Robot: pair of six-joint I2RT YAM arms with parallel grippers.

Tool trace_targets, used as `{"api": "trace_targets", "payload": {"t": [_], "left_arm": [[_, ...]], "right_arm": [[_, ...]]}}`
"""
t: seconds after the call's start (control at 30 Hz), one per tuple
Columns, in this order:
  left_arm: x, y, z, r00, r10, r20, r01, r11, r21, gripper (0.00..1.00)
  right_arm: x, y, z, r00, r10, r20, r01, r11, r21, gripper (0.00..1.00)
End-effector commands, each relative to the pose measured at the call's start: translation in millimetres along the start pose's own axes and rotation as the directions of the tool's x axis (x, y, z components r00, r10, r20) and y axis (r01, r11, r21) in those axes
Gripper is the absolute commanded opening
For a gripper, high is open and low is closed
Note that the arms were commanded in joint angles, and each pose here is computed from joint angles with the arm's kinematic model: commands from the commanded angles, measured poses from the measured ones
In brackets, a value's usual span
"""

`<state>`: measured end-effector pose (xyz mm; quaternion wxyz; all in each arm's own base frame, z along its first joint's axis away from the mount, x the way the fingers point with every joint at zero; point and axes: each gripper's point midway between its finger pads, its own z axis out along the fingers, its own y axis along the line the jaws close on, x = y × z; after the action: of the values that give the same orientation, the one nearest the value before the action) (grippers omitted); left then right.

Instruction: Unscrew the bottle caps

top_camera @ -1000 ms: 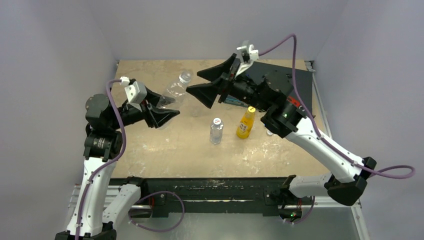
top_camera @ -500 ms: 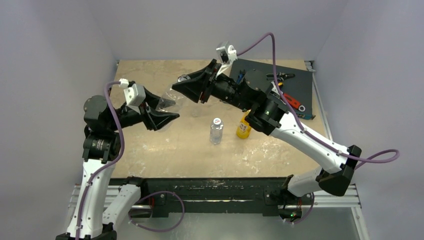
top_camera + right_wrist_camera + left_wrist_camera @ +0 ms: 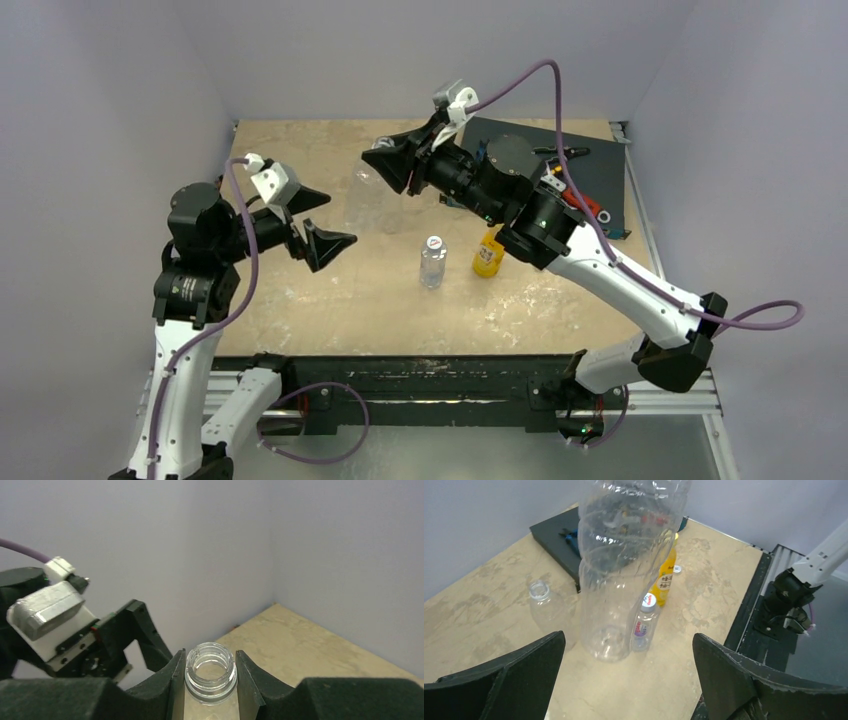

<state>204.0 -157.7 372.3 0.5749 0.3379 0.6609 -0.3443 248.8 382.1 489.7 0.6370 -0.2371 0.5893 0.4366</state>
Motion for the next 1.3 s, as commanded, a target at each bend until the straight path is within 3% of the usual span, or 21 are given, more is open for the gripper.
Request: {"api": "trace_targets", "payload": {"t": [0.0,0.23,0.63,0.97,1.27], "left_arm": [[3.9,29.6,-8.3,0.997,-0.015,-0.081,0.000,0.984,-0.181,1.00],[10.9,68.8,-9.2,0.979,-0.117,-0.167,0.053,0.937,-0.347,1.00],[30.4,105.2,-9.9,0.953,-0.209,-0.218,0.078,0.868,-0.490,1.00],[16.2,113.9,-10.3,0.969,-0.157,-0.191,0.038,0.859,-0.511,1.00],[27.0,107.5,-9.6,0.964,-0.142,-0.224,0.019,0.880,-0.475,1.00]], "right_arm": [[-29.4,-47.6,-18.7,0.980,-0.199,-0.001,0.194,0.952,0.235,0.16],[-15.8,-104.1,-14.1,0.955,-0.287,-0.074,0.291,0.861,0.417,0.17],[45.3,-196.3,-15.8,0.969,-0.228,-0.100,0.239,0.740,0.629,0.16],[122.5,-233.5,-2.5,0.976,-0.176,-0.131,0.217,0.691,0.689,0.17],[173.1,-254.4,1.4,0.981,-0.132,-0.145,0.196,0.660,0.726,0.18]]}}
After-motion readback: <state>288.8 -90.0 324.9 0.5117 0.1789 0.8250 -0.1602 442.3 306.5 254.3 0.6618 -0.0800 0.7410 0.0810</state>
